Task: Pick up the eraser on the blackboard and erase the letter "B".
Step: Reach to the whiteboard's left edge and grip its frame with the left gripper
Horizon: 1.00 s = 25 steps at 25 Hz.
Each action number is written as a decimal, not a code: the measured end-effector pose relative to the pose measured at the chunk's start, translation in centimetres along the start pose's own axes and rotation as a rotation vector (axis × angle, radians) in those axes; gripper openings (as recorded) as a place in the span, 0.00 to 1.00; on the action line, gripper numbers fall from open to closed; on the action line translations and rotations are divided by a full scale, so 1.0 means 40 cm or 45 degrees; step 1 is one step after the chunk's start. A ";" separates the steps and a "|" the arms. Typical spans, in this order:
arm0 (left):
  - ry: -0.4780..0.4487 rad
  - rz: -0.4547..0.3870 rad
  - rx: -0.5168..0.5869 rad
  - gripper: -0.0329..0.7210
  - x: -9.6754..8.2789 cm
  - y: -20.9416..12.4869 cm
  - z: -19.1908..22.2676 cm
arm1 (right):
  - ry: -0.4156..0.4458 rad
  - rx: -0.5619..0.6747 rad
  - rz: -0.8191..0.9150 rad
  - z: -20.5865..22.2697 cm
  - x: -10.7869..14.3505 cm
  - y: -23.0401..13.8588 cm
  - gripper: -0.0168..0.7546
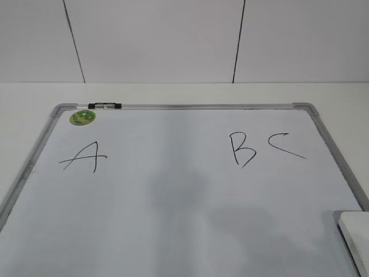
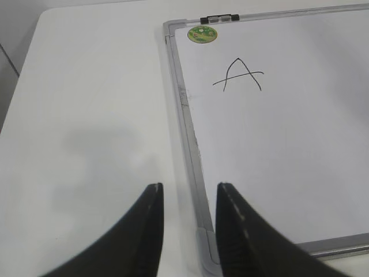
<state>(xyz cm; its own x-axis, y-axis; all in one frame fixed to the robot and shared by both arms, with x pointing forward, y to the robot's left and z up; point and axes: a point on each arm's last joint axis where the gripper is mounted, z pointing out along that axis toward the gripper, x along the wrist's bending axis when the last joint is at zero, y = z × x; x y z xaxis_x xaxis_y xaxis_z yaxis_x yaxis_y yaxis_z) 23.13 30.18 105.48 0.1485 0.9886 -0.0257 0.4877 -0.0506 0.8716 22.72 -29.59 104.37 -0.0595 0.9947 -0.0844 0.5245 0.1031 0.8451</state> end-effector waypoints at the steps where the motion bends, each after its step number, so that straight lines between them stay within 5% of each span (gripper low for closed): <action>1: 0.000 0.000 0.000 0.36 0.000 0.000 0.000 | 0.000 0.000 0.000 0.000 0.000 0.000 0.78; 25: 0.000 0.000 0.000 0.36 0.000 0.000 0.000 | 0.000 0.000 0.000 0.000 0.000 0.000 0.78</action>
<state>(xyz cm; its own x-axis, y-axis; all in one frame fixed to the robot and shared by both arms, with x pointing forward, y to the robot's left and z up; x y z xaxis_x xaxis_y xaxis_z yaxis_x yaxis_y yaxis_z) 23.13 30.18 105.48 0.1485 0.9886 -0.0257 0.4877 -0.0506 0.8716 22.72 -29.59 104.37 -0.0595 0.9947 -0.0844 0.5245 0.1031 0.8451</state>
